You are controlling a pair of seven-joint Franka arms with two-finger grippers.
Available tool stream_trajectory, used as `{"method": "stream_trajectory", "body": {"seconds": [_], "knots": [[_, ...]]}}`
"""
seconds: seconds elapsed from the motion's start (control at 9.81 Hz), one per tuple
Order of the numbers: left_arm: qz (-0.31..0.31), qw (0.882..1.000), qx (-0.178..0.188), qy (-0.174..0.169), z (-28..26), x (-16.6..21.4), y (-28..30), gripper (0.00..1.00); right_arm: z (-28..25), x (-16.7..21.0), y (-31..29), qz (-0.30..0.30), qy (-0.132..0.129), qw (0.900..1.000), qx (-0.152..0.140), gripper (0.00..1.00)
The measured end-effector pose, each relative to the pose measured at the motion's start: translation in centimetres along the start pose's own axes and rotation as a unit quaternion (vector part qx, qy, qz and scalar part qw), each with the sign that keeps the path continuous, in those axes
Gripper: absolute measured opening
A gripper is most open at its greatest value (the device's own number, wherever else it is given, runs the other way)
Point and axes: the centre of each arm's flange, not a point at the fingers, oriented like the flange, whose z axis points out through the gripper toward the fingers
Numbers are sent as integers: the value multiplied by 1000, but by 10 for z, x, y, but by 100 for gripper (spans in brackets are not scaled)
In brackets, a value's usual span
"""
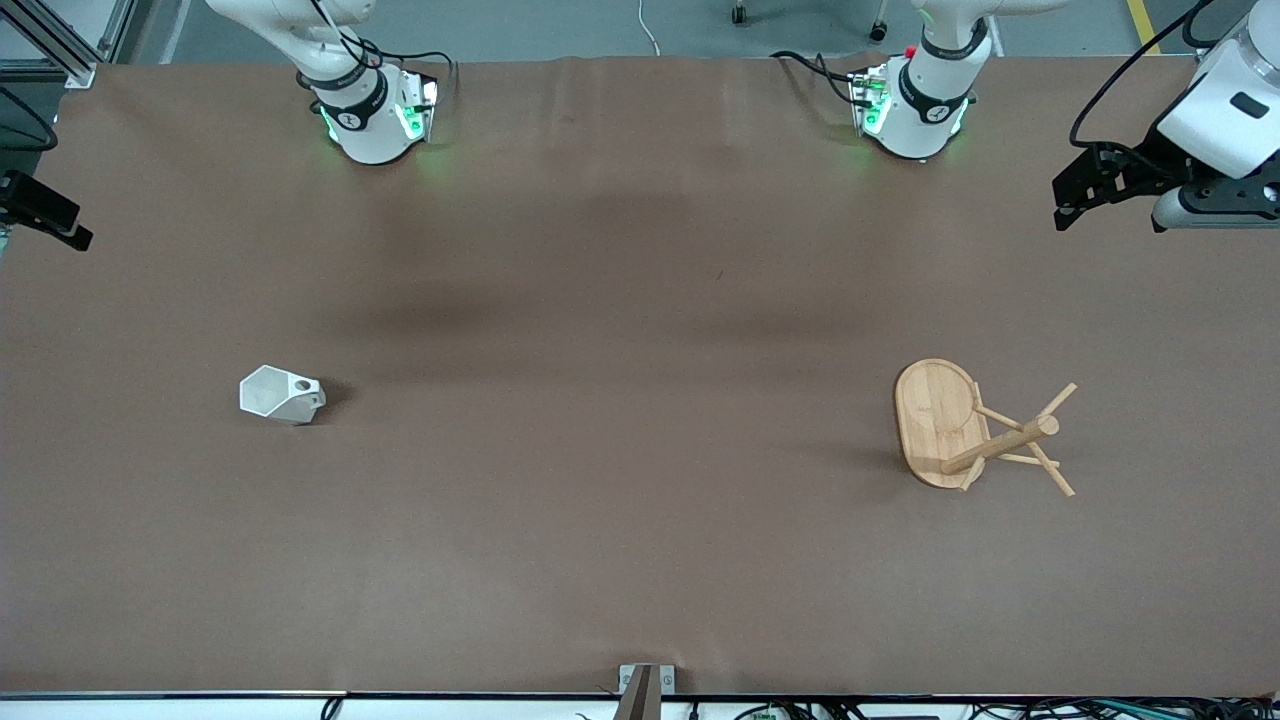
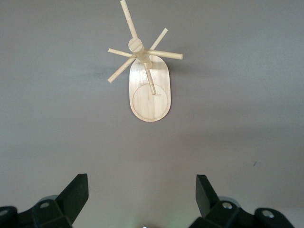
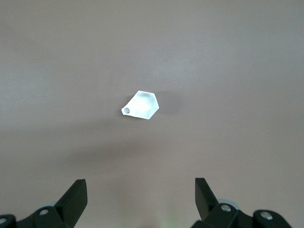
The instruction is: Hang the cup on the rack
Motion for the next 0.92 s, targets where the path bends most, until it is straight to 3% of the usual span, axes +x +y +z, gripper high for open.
{"method": "stream_trajectory", "body": {"seconds": [0.2,0.41,0.71,0.92], "knots": [[0,1000,0,0,0,0,0,100,1,0,0,0,-1,1000,0,100],[0,1000,0,-2,2,1,0,100,23,6,0,0,-23,1000,0,100],[0,1000,0,-5,5,3,0,100,111,53,0,-12,-58,998,-2,100],[1,1000,0,-5,5,3,1,100,175,75,12,-36,-55,998,0,100]]}}
